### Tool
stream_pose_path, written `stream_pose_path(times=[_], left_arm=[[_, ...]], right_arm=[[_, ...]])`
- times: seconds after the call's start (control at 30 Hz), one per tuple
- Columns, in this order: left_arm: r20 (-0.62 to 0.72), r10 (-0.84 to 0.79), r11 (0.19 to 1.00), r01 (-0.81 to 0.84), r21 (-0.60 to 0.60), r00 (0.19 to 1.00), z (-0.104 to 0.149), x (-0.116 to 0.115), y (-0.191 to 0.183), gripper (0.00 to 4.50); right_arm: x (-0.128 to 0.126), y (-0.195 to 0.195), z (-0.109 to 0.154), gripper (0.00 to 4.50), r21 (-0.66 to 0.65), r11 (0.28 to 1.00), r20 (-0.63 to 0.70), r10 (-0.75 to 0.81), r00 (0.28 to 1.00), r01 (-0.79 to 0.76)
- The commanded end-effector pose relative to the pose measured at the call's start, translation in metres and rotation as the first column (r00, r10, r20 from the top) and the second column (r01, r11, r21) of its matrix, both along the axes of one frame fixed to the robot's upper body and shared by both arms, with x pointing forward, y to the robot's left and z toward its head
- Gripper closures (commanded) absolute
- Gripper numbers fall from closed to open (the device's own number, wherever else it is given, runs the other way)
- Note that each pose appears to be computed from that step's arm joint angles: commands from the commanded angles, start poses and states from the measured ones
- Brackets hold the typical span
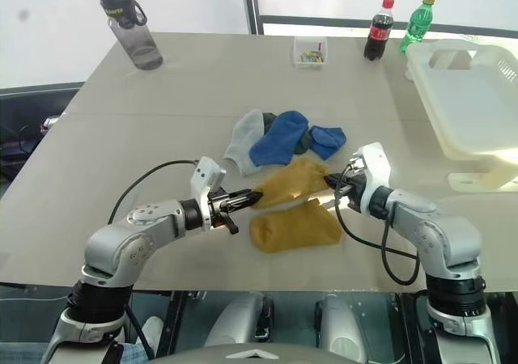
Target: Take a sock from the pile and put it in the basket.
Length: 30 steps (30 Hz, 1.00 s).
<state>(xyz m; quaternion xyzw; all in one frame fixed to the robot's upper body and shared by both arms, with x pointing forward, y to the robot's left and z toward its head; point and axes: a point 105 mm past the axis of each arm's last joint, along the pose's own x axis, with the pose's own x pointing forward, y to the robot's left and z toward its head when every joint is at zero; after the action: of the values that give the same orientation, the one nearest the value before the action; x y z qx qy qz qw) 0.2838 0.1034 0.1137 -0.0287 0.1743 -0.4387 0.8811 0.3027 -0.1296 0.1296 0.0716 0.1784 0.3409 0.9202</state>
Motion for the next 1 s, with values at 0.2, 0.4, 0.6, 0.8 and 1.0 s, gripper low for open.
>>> stream_pose_path(times=[0.2,0.4,0.6,0.8,1.0], left_arm=[[-0.011,-0.153,0.988,0.153,-0.026,0.988,0.020,-0.045,-0.009,4.50],[-0.064,-0.167,0.985,0.165,-0.044,0.984,0.019,-0.066,-0.010,4.50],[-0.089,-0.152,0.988,0.150,-0.032,0.984,0.016,-0.071,-0.006,4.50],[-0.068,-0.123,0.992,0.124,0.009,0.990,0.013,-0.065,-0.002,4.50],[-0.037,-0.114,0.993,0.115,0.016,0.993,0.012,-0.057,-0.004,4.50]], right_arm=[[-0.033,-0.007,0.024,4.44,0.012,0.996,0.007,0.094,0.996,-0.094],[-0.061,-0.009,0.018,4.44,-0.003,0.987,-0.070,0.157,0.985,-0.158],[-0.082,-0.011,0.008,4.44,-0.012,0.983,-0.137,0.181,0.974,-0.185],[-0.087,-0.011,-0.001,4.44,-0.012,0.988,-0.166,0.148,0.975,-0.152],[-0.078,-0.013,-0.002,4.44,-0.022,0.996,-0.145,0.085,0.986,-0.089]])
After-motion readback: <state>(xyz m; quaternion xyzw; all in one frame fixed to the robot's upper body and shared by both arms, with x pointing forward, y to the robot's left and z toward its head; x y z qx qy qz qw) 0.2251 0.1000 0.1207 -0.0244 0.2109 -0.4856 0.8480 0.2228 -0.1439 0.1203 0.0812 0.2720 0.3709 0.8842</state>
